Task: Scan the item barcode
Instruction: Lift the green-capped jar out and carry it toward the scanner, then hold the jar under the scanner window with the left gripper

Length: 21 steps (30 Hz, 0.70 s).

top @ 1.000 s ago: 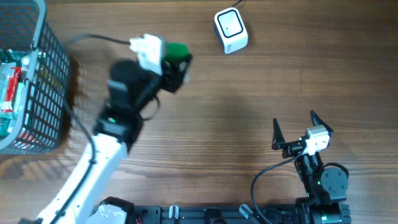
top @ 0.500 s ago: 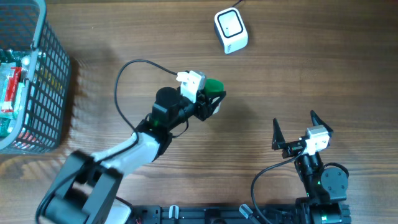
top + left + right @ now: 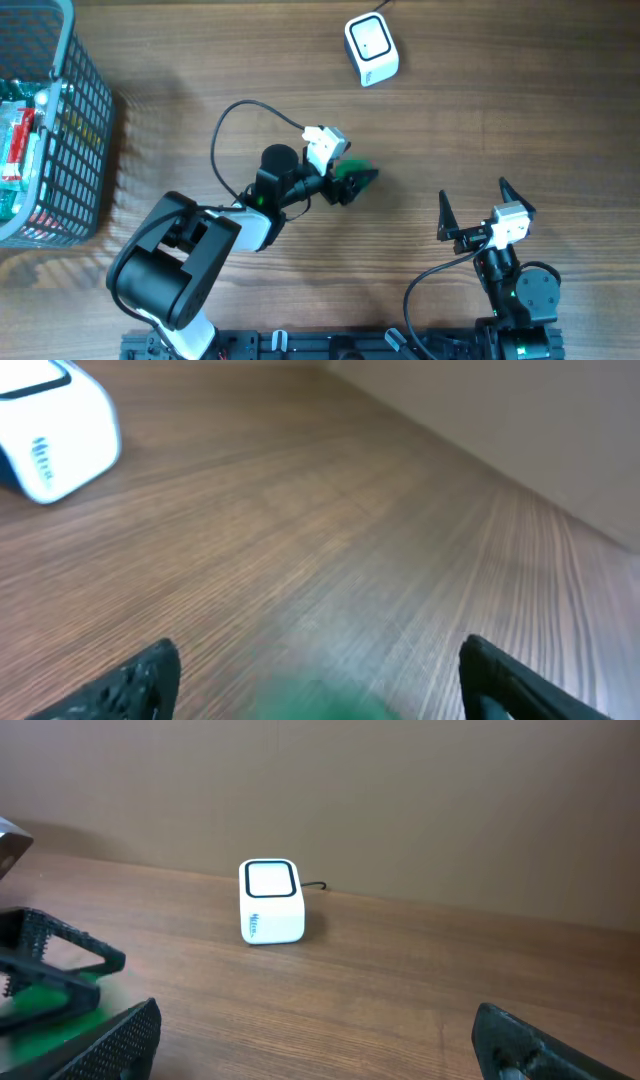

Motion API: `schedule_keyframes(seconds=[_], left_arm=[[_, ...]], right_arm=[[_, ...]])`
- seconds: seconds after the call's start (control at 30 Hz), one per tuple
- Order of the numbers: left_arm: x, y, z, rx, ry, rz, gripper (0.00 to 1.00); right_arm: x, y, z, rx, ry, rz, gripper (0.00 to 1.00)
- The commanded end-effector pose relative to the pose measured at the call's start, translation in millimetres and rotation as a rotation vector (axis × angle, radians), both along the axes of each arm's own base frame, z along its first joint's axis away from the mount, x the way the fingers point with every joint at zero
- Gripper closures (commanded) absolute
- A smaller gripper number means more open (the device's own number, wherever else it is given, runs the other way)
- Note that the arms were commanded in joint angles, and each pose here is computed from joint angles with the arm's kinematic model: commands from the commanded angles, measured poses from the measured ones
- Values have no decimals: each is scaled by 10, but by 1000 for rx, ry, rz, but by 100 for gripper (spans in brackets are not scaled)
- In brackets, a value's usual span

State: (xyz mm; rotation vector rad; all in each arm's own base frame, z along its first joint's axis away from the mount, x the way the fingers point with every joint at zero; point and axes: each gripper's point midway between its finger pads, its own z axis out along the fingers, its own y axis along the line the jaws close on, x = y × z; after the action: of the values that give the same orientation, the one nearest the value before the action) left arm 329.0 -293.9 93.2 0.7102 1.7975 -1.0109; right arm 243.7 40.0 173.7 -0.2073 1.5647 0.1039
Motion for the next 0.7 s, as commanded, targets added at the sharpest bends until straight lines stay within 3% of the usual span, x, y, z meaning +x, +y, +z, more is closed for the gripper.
schedule_keyframes(seconds=[0.0, 0.07, 0.1, 0.2, 0.27, 0.43, 0.53, 0.67], left_arm=[[-99, -72, -29, 23, -43, -78, 39], [-116, -63, -89, 37, -17, -79, 50], [-124, -56, -122, 45, -3, -79, 49], [-130, -48, -150, 52, 10, -77, 13], [-96, -60, -48, 29, -33, -75, 8], [19, -42, 408, -70, -180, -49, 18], [69, 19, 766, -177, -205, -18, 36], [160, 200, 1093, -304, -102, 53, 34]], right_arm=[[-2, 9, 9, -5, -6, 8, 0], [-2, 9, 9, -6, -6, 8, 0], [-2, 9, 9, -6, -6, 8, 0], [-2, 9, 9, -5, -6, 8, 0], [-2, 9, 9, -6, -6, 8, 0], [-2, 9, 9, -6, -6, 8, 0], [-2, 9, 9, -6, -6, 8, 0], [-1, 9, 8, -6, -6, 8, 0]])
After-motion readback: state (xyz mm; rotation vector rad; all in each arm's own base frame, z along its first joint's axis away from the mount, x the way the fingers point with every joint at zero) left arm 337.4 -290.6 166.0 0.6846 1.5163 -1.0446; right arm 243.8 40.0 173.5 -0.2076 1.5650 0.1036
